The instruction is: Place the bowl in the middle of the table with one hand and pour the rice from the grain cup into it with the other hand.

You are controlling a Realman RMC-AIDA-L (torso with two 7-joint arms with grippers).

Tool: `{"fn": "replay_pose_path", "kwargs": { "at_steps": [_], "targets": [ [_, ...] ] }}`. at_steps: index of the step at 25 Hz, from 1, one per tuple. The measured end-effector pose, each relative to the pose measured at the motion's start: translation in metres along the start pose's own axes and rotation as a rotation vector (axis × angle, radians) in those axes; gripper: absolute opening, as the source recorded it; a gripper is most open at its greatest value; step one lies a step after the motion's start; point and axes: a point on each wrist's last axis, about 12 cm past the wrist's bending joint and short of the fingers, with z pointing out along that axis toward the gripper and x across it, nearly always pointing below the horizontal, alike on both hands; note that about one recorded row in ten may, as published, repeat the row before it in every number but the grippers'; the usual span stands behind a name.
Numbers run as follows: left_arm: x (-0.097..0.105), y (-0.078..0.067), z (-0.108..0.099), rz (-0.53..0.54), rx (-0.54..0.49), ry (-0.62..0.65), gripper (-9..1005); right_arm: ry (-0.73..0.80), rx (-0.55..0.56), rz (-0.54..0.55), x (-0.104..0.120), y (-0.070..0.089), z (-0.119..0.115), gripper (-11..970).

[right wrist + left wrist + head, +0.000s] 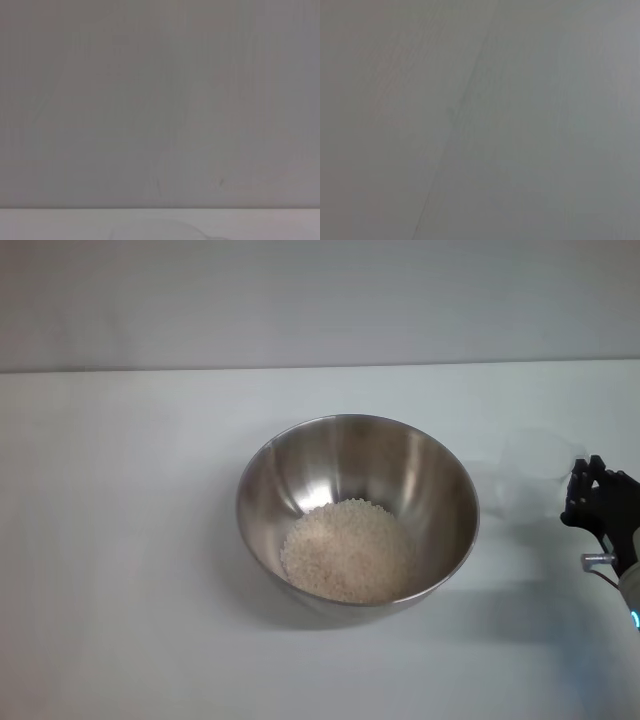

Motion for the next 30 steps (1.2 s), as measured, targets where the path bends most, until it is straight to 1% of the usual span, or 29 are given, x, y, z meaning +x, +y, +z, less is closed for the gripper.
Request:
{"fn": "replay_pose_path", "kwargs": {
  "at_steps": [11, 16, 19, 20, 21, 23, 24, 25, 26, 30],
  "targets": [
    [-0.001, 0.0, -0.001, 0.001, 0.003, -0.008, 758, -0.007, -0.016, 0.004, 0.004, 0.004, -0.01, 127],
    [-0.001, 0.0, -0.002, 0.002, 0.003, -0.009, 760, -0.019, -0.012, 0.019, 0.007, 0.004, -0.021, 145],
    [-0.001, 0.0, -0.003, 0.003, 0.001, -0.007, 762, -0.041, -0.013, 0.02, 0.009, 0.005, -0.031, 155],
    [-0.001, 0.0, -0.003, 0.003, 0.001, -0.007, 762, -0.08, -0.017, 0.018, 0.008, 0.006, -0.04, 159],
    [-0.002, 0.001, -0.007, 0.005, -0.005, -0.001, 763, -0.08, -0.017, 0.018, 0.008, 0.006, -0.04, 163],
    [-0.002, 0.002, -0.008, 0.008, -0.008, 0.001, 764, -0.154, -0.017, 0.013, 0.003, 0.006, -0.049, 170],
    [-0.002, 0.002, -0.008, 0.008, -0.008, 0.001, 764, -0.204, -0.01, 0.01, -0.001, 0.004, -0.053, 173],
    [-0.002, 0.002, -0.01, 0.012, -0.011, 0.003, 765, -0.3, 0.01, -0.002, -0.011, -0.002, -0.058, 177],
    [-0.002, 0.002, -0.012, 0.029, -0.012, 0.005, 765, -0.3, 0.01, -0.002, -0.011, -0.002, -0.058, 181],
    [0.0, 0.001, -0.014, 0.065, -0.012, 0.021, 767, -0.444, 0.025, -0.02, -0.029, -0.016, -0.055, 195]
  ]
}}
